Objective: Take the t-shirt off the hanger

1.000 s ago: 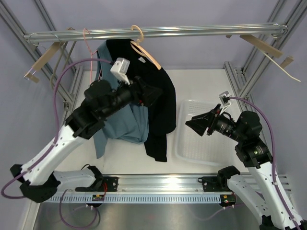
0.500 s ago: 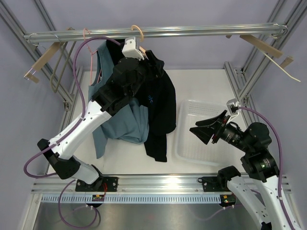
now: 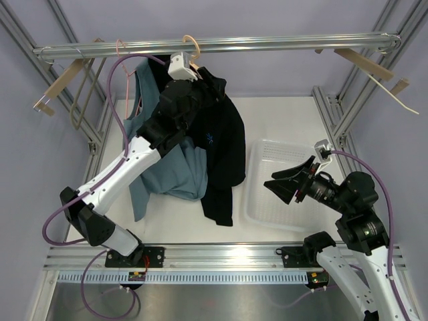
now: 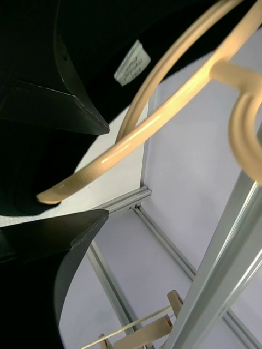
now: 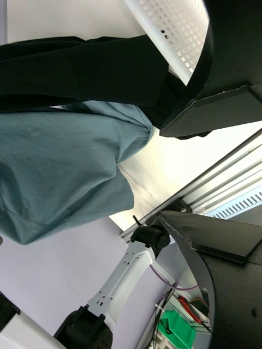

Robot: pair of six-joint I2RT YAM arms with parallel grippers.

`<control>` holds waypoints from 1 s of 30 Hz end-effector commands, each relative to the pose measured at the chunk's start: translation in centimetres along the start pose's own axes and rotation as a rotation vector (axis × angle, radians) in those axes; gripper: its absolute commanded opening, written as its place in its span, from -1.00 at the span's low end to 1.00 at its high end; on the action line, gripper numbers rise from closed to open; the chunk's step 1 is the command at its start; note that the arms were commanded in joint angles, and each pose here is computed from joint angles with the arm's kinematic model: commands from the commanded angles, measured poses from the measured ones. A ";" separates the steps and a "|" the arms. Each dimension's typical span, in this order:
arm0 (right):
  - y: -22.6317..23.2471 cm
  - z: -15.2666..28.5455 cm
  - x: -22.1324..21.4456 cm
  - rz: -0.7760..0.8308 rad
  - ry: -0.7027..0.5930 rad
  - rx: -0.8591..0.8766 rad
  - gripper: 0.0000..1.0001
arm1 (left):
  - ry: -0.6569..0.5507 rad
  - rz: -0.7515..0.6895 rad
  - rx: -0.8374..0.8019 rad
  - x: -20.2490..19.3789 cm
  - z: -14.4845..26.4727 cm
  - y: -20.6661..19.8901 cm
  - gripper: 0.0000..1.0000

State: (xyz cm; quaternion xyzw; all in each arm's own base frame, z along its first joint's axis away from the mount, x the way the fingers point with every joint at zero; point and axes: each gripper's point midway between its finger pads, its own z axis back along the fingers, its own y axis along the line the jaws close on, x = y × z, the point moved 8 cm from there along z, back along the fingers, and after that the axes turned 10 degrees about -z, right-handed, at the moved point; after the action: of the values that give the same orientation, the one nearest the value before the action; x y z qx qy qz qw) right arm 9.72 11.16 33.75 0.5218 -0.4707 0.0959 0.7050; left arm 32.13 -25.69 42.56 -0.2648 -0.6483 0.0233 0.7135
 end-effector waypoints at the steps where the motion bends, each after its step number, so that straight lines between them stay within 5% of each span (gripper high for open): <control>1: 0.5 -0.1 -0.3 -0.012 0.023 0.054 0.30 | -0.118 0.082 -0.098 1.9 -0.8 -1.8 0.22; 8: 0.1 -0.2 -0.5 -0.021 0.031 0.039 0.29 | -0.150 0.108 -0.119 1.7 -1.4 -1.9 -0.06; 15: 0.0 -0.4 -0.5 -0.037 0.033 0.037 0.26 | -0.192 0.112 -0.104 1.8 -0.7 -1.2 -1.00; 30: 0.1 -4.6 -0.2 -0.050 0.098 0.092 0.35 | -0.269 0.232 -0.465 6.5 9.9 -2.8 -1.00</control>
State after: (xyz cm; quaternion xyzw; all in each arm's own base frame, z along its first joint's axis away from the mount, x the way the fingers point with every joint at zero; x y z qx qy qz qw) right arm 11.73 13.89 32.44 0.5531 -0.4029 0.1110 0.7207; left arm 26.99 -24.15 41.81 -0.3925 -0.6245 0.0138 0.6750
